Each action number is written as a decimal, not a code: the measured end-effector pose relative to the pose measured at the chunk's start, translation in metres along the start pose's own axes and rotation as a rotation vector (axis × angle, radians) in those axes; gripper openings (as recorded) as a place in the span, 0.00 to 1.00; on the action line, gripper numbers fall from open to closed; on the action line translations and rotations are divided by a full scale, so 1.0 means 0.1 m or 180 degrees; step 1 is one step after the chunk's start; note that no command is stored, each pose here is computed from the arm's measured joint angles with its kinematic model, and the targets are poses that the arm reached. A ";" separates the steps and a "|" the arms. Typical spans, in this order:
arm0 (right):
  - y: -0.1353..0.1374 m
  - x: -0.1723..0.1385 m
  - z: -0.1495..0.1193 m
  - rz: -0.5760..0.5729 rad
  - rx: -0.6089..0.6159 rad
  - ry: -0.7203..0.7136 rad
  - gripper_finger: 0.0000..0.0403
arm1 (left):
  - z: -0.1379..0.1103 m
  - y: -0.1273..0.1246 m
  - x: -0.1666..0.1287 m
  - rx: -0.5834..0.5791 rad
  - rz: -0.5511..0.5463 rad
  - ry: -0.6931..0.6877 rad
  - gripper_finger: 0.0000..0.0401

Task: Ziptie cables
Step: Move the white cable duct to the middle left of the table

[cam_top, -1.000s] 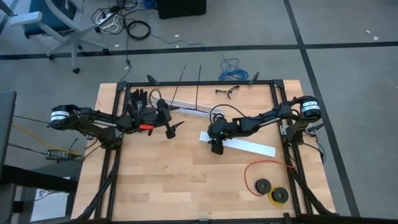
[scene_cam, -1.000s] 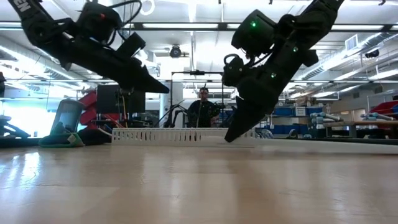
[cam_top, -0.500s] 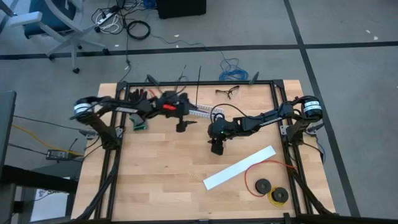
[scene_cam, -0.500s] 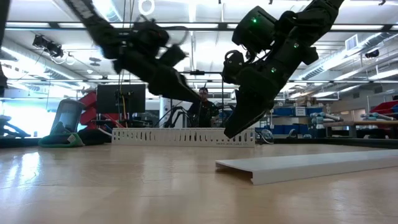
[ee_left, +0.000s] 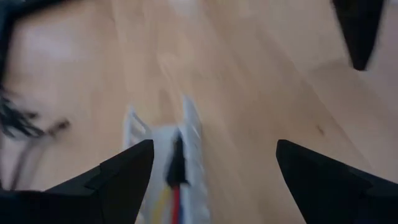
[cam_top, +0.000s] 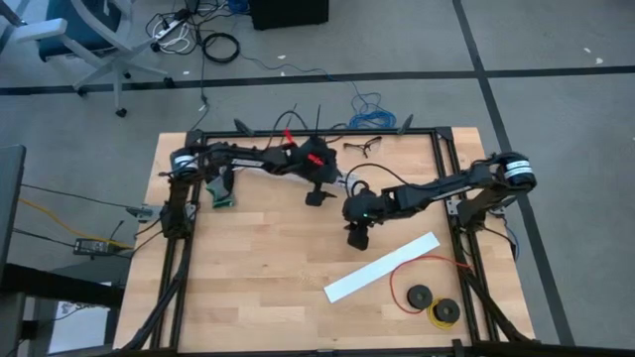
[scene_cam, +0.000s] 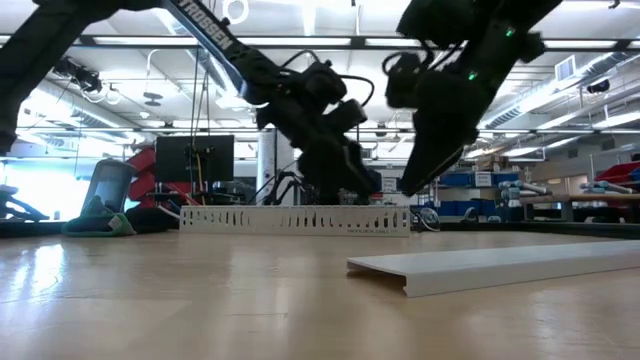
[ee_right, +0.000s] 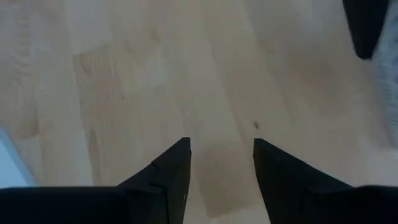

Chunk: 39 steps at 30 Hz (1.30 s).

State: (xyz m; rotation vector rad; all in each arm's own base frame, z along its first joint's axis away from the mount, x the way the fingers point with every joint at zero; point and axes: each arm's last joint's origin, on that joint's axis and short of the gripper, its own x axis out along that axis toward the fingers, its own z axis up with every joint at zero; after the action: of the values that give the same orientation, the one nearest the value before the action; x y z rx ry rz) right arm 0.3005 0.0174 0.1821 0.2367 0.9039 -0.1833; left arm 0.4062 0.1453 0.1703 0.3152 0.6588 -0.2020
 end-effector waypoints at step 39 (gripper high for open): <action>0.24 -0.37 -0.17 -0.0404 0.0063 -0.0026 0.40 | 0.25 0.55 0.07 -0.0898 -0.0434 0.0271 0.87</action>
State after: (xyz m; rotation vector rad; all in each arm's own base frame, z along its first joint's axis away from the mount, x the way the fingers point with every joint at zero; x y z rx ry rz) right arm 0.2719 0.0469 0.2042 0.1969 0.9100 -0.3107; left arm 0.4415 0.1877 0.1969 0.0078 0.7835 -0.2235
